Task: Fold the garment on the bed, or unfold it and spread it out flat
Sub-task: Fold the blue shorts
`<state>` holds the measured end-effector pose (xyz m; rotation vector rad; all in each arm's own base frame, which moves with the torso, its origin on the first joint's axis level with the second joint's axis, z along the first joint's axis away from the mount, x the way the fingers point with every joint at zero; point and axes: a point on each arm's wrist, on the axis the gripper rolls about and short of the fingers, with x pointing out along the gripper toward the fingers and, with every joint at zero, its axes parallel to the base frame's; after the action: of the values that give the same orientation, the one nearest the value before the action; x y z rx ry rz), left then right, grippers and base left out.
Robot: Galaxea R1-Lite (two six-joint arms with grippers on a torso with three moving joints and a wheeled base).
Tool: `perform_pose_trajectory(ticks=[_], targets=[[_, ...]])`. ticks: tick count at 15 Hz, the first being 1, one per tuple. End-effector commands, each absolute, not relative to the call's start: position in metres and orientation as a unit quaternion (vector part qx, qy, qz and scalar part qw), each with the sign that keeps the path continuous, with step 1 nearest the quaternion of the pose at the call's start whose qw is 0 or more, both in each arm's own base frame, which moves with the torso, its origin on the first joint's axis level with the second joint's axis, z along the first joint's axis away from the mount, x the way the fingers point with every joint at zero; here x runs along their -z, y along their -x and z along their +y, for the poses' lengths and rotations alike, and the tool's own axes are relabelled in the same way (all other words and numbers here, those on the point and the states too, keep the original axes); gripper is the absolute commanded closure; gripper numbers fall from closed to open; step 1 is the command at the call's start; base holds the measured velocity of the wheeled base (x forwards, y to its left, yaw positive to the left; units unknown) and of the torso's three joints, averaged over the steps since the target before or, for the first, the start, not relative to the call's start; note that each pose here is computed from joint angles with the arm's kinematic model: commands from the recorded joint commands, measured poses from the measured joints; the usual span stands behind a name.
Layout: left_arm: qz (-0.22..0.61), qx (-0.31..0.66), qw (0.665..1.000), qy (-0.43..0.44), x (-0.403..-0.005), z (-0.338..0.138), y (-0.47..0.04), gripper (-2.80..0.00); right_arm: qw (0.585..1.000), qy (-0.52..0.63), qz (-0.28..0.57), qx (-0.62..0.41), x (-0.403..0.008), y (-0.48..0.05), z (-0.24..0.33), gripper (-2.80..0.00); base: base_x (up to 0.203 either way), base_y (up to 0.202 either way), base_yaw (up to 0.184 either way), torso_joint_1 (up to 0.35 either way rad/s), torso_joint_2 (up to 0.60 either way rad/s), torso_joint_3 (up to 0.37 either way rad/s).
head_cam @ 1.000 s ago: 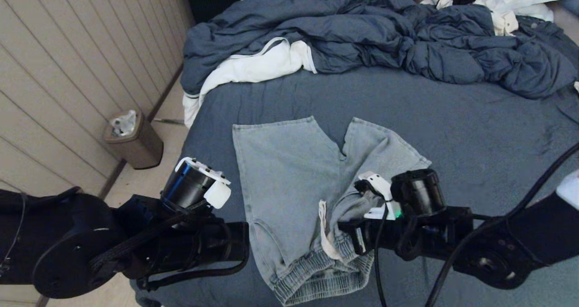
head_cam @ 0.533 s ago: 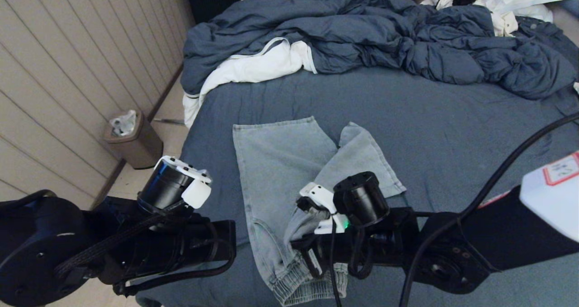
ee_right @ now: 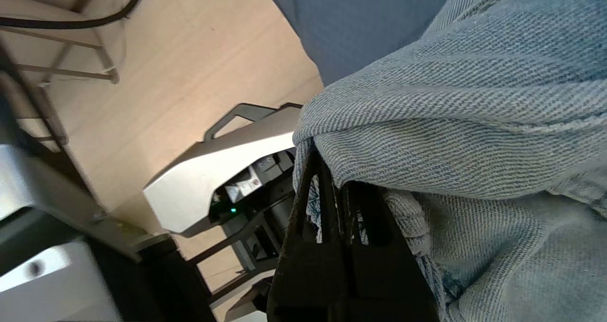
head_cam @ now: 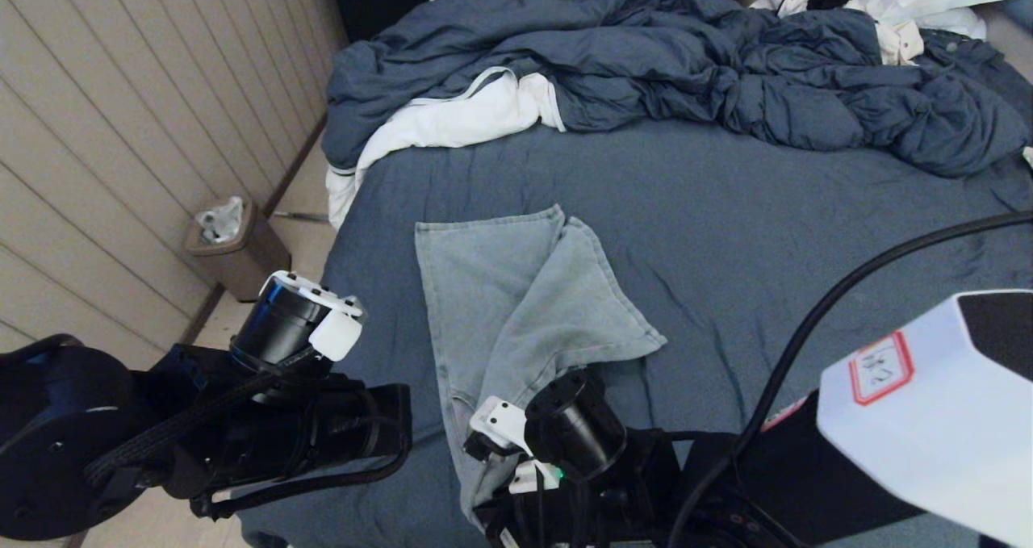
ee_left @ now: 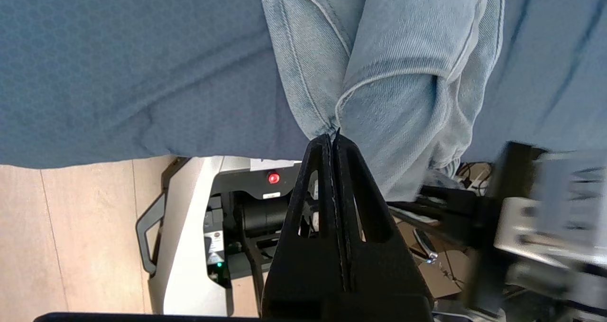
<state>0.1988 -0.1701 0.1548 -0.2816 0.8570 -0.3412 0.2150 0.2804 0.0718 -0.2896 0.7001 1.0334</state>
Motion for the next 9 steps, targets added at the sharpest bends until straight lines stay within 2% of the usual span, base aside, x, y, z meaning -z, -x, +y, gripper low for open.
perform_pose_trajectory(ticks=[1,2,6,9], targets=[[0.416,0.161,0.884,0.136,-0.152,-0.171,-0.201,0.00,0.800,0.144,0.342,-0.471,-0.058,-0.218,0.282,0.00,0.000,0.000,0.000,0.000,0.00,0.000],[0.416,0.159,0.885,0.137,-0.151,-0.171,-0.202,0.00,0.803,0.147,0.342,-0.466,-0.057,-0.218,0.281,-2.80,0.000,0.000,0.000,0.000,0.00,0.000],[0.413,0.161,0.886,0.137,-0.153,-0.170,-0.201,0.00,0.810,0.144,0.330,-0.462,-0.065,-0.217,0.278,-2.80,0.000,0.000,0.000,0.000,0.00,0.000],[0.405,0.165,0.888,0.142,-0.159,-0.170,-0.201,0.00,0.828,0.128,0.303,-0.455,-0.090,-0.221,0.265,-2.80,0.000,0.000,0.000,0.000,0.00,0.000]])
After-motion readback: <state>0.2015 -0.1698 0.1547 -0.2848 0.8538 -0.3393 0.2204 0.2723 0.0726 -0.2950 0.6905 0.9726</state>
